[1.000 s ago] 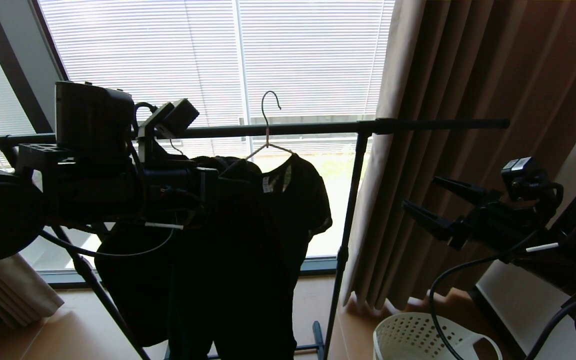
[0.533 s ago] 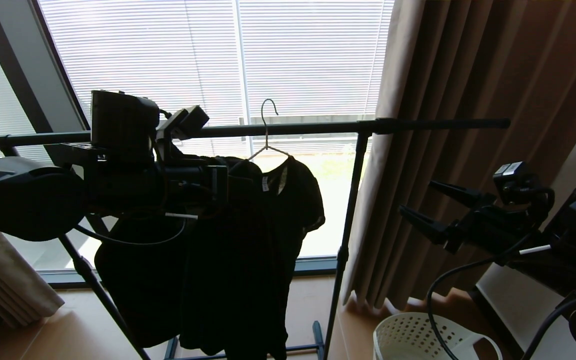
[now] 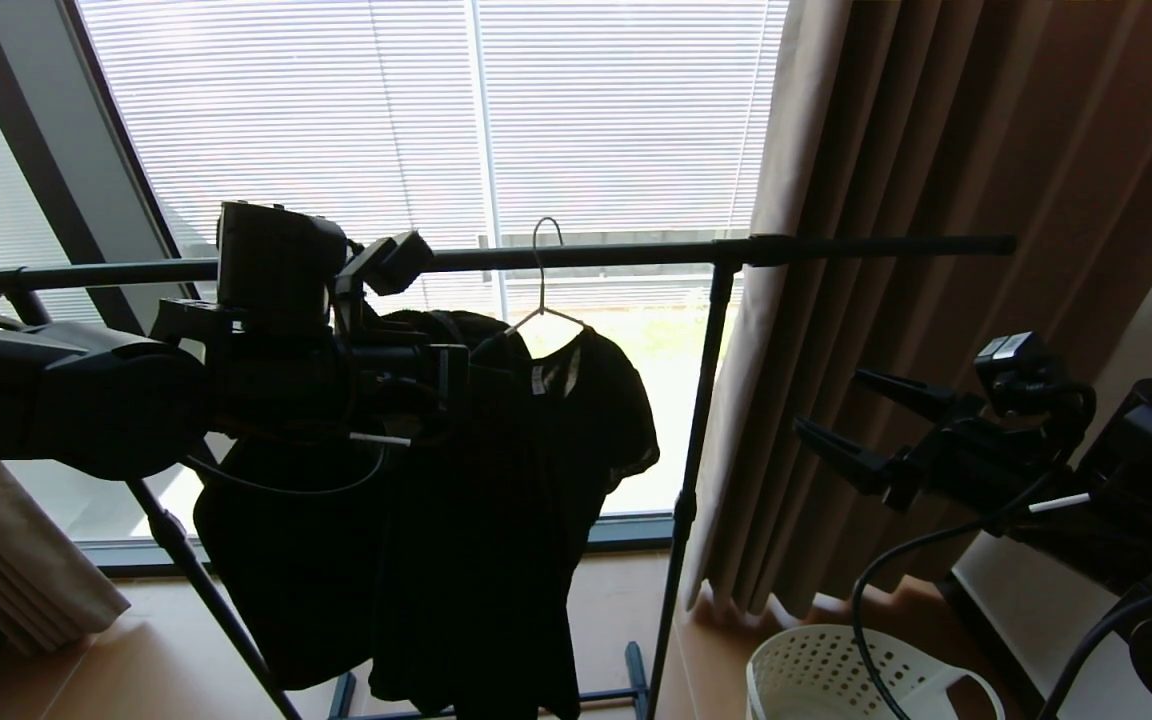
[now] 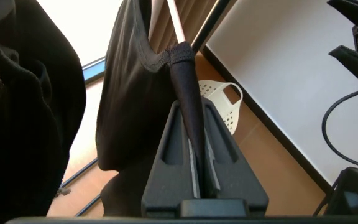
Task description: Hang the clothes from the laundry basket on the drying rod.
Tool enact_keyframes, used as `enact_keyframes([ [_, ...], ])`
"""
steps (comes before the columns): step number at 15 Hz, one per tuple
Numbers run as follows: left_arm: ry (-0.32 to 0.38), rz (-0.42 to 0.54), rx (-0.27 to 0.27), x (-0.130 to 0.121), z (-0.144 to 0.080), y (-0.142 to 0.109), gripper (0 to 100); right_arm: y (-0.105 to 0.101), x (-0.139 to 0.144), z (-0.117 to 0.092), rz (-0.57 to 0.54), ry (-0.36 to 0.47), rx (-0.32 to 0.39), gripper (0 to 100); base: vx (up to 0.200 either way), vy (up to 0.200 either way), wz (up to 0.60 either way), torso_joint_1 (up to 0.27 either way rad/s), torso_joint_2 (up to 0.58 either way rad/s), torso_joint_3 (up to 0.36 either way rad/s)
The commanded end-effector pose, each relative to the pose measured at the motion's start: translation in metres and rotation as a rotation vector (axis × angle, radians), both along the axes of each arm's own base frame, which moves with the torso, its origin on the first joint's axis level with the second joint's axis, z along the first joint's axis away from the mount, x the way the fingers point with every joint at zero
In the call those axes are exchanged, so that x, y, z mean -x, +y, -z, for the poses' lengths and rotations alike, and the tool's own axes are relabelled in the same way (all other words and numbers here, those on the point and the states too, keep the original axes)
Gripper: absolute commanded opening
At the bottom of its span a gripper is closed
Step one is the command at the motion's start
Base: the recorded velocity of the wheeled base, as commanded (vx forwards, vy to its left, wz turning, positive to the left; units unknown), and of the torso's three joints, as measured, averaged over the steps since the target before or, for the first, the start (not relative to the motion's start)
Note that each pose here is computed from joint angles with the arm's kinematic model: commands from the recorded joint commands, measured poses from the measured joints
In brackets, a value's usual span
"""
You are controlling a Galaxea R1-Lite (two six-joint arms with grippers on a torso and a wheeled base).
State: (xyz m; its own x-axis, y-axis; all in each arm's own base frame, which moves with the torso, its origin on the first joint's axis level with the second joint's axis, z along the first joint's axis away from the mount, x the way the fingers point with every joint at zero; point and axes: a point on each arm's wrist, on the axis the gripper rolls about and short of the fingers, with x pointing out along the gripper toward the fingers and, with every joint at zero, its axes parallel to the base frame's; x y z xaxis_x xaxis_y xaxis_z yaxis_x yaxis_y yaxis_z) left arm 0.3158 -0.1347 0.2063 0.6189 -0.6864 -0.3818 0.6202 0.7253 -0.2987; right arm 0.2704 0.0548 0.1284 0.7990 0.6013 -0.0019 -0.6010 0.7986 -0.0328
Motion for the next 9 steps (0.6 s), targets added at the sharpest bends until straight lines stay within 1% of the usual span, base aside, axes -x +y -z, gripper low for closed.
enact_keyframes([
  [1,0.007,0.000,-0.003,-0.001,0.003,0.000,0,0.000,0.000,0.001,-0.001,0.002,0.000,100,0.000,0.000,0.00,0.000,0.00,0.000],
  [5,0.021,0.005,-0.012,0.001,0.008,-0.001,0,0.000,0.000,0.000,-0.001,0.000,0.001,100,0.000,0.000,0.00,0.000,0.00,0.000],
  [7,0.015,0.009,-0.013,0.003,0.011,-0.001,0,0.000,0.000,0.000,-0.001,0.000,0.001,100,0.000,0.000,0.00,0.000,0.00,0.000],
  [8,-0.023,0.017,0.003,0.004,0.013,-0.004,0,0.001,0.000,0.001,-0.002,-0.001,0.005,100,0.000,0.000,0.00,0.000,0.00,0.000],
  [9,-0.035,0.020,0.009,0.005,0.013,-0.004,0,0.000,0.000,0.001,-0.001,-0.002,0.011,100,0.000,0.000,0.00,0.000,0.00,0.000],
])
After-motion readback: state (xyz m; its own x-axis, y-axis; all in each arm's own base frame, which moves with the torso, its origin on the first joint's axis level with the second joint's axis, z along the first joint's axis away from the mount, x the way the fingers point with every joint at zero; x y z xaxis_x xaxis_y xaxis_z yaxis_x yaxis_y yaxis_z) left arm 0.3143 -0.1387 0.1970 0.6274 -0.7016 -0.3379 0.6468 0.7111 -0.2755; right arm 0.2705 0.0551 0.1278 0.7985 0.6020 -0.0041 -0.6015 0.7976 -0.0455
